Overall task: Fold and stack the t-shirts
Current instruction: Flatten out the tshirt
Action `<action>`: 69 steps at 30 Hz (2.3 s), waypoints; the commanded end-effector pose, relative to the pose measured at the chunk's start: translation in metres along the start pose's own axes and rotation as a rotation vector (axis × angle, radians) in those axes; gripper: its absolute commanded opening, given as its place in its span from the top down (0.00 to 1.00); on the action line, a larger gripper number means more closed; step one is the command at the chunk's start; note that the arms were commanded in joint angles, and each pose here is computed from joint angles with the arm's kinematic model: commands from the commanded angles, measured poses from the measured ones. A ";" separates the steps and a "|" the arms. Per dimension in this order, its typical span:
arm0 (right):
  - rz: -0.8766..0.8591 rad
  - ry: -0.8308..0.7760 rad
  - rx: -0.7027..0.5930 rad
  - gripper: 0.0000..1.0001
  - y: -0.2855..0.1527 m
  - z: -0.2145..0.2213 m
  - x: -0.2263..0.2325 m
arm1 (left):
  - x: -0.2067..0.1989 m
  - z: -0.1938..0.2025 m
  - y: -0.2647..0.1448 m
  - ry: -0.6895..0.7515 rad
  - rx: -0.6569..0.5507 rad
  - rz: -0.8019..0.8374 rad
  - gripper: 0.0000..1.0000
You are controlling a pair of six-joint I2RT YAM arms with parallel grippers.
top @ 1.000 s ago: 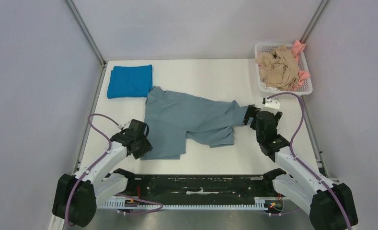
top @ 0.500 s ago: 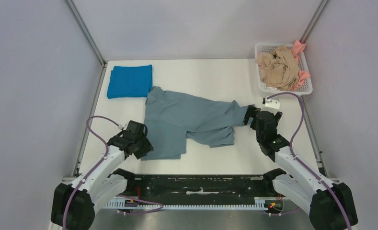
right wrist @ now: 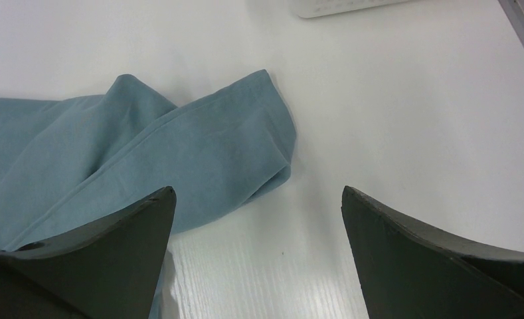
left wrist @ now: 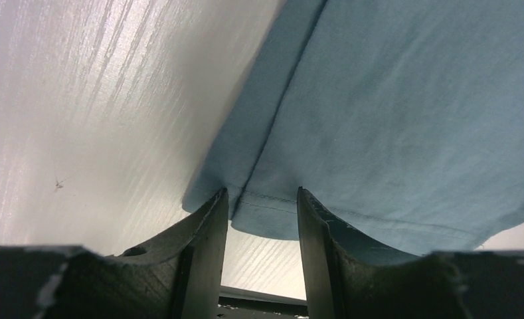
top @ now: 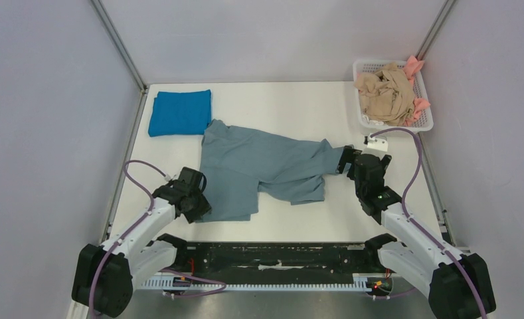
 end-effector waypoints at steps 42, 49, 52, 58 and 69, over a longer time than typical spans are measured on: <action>0.077 -0.032 0.033 0.02 0.010 -0.001 -0.003 | -0.058 -0.011 -0.030 0.144 0.020 0.124 0.98; -0.010 -0.117 0.073 0.02 0.026 -0.007 0.009 | -0.094 -0.030 -0.063 0.159 -0.082 0.349 0.98; -0.010 -0.117 0.102 0.02 0.033 -0.010 0.014 | -0.104 -0.039 -0.074 0.166 -0.140 0.381 0.98; 0.003 -0.061 0.206 0.08 0.056 0.005 0.019 | -0.114 -0.054 -0.087 0.149 -0.263 0.399 0.98; -0.076 -0.013 0.107 1.00 0.068 -0.024 0.024 | -0.120 -0.076 -0.129 0.090 -0.443 0.456 0.98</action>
Point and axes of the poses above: each gripper's point midway between its finger pads, its own y axis out along the fingers, its own x axis along the line the jaws close on, z = x × y, the point moved 10 cm from there along -y, back along the fingers, and after that the axes turned 13 degrees about -y, right-handed, at the moved point
